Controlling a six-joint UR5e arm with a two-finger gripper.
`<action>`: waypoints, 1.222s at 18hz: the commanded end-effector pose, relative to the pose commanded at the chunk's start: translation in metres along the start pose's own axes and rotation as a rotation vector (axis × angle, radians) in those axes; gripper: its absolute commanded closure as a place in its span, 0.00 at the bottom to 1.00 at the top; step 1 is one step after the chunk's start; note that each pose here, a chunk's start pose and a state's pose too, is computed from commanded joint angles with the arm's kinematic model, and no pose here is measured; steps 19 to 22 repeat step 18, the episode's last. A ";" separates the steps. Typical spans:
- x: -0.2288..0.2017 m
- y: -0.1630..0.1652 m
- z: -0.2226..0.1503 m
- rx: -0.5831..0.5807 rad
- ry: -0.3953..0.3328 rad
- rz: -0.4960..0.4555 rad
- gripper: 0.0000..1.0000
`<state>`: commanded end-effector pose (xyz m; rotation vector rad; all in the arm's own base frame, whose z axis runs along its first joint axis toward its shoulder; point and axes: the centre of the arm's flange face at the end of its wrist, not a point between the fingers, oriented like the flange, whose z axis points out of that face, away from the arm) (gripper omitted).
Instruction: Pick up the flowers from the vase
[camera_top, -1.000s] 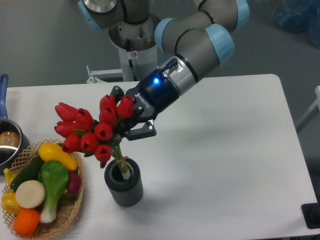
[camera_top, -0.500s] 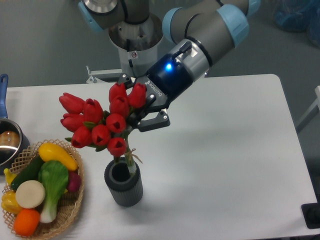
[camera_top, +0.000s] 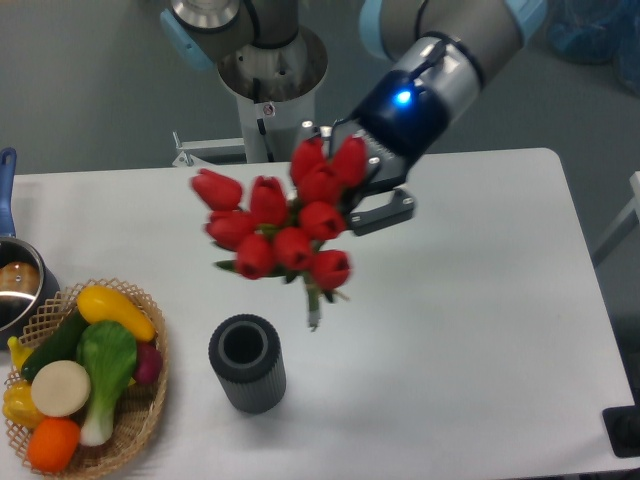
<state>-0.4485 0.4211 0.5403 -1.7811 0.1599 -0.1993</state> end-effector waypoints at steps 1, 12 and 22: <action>-0.004 0.002 -0.005 -0.001 -0.010 0.001 0.70; -0.031 0.039 -0.029 -0.023 -0.066 0.016 0.70; -0.032 0.038 -0.033 -0.022 -0.073 0.019 0.70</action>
